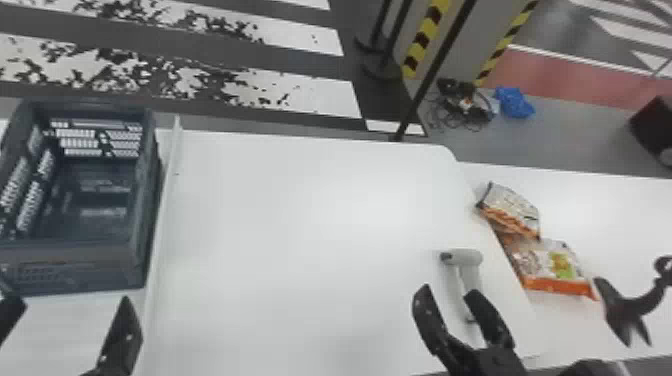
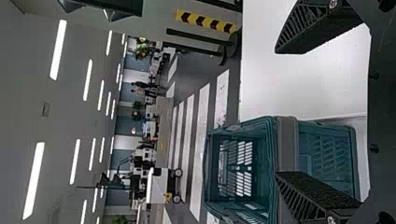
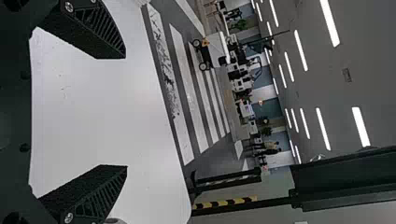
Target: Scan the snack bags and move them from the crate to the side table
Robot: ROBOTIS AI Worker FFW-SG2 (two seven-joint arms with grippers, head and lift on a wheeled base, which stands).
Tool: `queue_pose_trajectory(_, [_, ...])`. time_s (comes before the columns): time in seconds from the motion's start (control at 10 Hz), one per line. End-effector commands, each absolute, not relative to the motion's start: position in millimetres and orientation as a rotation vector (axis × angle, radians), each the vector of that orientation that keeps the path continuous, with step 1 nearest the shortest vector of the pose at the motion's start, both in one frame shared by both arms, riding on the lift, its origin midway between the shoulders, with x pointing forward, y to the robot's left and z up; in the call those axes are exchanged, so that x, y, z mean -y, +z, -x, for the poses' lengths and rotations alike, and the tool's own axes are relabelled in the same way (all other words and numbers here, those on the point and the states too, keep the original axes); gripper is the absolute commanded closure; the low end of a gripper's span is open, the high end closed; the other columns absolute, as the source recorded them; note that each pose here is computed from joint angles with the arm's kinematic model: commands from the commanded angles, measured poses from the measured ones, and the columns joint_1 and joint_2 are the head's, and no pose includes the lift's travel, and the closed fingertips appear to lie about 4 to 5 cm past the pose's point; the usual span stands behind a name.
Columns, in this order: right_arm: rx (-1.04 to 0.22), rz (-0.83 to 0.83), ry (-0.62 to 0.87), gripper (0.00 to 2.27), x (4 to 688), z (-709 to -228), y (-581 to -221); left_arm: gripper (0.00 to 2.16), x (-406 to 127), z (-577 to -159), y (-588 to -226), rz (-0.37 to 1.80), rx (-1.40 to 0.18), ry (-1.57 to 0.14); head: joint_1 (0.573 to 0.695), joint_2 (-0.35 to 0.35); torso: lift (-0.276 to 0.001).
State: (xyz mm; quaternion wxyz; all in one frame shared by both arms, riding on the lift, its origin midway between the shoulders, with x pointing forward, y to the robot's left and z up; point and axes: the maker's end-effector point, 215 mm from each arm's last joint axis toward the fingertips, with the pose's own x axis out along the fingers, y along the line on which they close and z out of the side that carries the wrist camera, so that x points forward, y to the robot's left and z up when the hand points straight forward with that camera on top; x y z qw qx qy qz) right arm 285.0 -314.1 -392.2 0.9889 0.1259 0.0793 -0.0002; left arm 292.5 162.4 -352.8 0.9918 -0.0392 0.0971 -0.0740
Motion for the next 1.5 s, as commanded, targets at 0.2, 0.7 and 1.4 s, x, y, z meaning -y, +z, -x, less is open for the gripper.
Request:
queue_pose_trajectory(0.2, [-0.149, -0.251, -0.004, 0.09, 316, -284, -391, 0.06, -164, -293, -351, 0.078, -0.189, -0.145, 0.695, -0.306, -0.087])
queue_pose_trajectory(0.7, [-0.129, -0.250, 0.001, 0.09, 315, -283, -386, 0.06, -167, -293, -348, 0.085, -0.169, -0.130, 0.695, -0.299, -0.087])
queue_pose_trajectory(1.4, [-0.111, -0.251, 0.003, 0.09, 314, -284, -381, 0.06, -164, -294, -343, 0.086, -0.160, -0.134, 0.695, -0.303, -0.087])
